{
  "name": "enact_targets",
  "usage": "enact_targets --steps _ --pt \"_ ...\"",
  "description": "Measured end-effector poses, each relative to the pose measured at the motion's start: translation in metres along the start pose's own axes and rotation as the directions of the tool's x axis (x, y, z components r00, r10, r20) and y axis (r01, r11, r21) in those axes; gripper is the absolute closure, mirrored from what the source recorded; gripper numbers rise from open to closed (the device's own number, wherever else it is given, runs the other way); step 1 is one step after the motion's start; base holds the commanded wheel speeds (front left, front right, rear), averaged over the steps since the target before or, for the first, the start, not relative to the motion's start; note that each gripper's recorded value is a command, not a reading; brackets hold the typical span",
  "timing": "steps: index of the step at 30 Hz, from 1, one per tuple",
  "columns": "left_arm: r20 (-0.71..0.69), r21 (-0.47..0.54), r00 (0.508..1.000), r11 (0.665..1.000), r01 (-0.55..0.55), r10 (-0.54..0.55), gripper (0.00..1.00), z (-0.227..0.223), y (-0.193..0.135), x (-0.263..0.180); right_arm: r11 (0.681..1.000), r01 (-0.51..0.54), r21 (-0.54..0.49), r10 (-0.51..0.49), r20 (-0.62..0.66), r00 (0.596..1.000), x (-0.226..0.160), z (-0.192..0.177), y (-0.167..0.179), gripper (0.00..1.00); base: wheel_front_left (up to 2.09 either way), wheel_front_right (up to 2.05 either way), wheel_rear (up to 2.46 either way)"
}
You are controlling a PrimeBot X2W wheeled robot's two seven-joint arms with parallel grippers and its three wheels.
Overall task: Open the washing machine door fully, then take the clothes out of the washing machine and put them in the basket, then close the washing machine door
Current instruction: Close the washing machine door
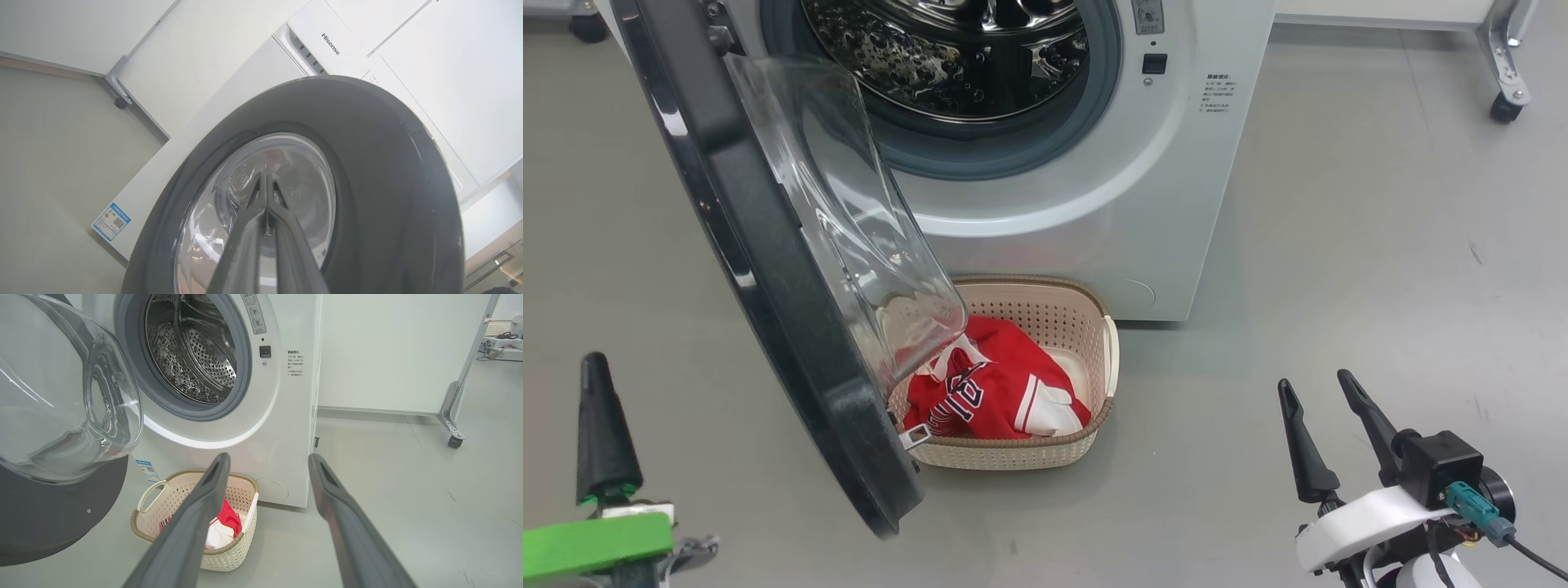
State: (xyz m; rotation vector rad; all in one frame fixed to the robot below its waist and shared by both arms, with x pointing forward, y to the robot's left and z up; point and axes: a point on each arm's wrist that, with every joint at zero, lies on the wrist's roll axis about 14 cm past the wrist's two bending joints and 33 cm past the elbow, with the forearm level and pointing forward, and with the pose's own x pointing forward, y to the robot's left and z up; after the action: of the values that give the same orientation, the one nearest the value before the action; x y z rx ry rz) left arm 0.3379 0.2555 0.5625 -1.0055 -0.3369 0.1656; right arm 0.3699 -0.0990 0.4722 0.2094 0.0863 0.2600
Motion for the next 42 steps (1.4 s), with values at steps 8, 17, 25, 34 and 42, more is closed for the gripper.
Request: enact_targets --steps 8,17,25,34,42 --pt "0.046 -0.324 0.999 0.946 0.03 -0.016 1.0 0.023 -0.007 0.014 1.0 -0.002 0.003 0.002 -0.007 1.0 0.002 -0.002 0.0 0.0 0.0 0.0 0.0" --pt "-0.055 -0.46 0.998 0.888 -0.012 -0.016 1.0 0.008 0.001 0.018 1.0 0.001 0.009 -0.001 -0.014 1.0 0.003 -0.005 -0.001 0.0 0.0 0.0 0.0" --pt "-0.241 -0.49 0.969 0.868 -0.08 -0.047 1.0 -0.031 0.001 0.019 1.0 0.017 0.012 -0.017 -0.018 1.0 0.002 -0.006 -0.006 0.0 0.0 0.0 0.0" --pt "-0.417 -0.517 0.904 0.843 -0.149 -0.096 1.0 -0.081 -0.007 0.011 0.999 0.05 0.018 -0.049 -0.027 0.998 0.0 -0.009 -0.016 0.0 0.0 0.0 0.0" --pt "-0.471 -0.53 0.872 0.834 -0.156 -0.136 1.0 -0.095 -0.016 0.007 0.998 0.063 0.022 -0.062 -0.028 0.998 -0.001 -0.009 -0.02 0.0 0.0 0.0 0.0"
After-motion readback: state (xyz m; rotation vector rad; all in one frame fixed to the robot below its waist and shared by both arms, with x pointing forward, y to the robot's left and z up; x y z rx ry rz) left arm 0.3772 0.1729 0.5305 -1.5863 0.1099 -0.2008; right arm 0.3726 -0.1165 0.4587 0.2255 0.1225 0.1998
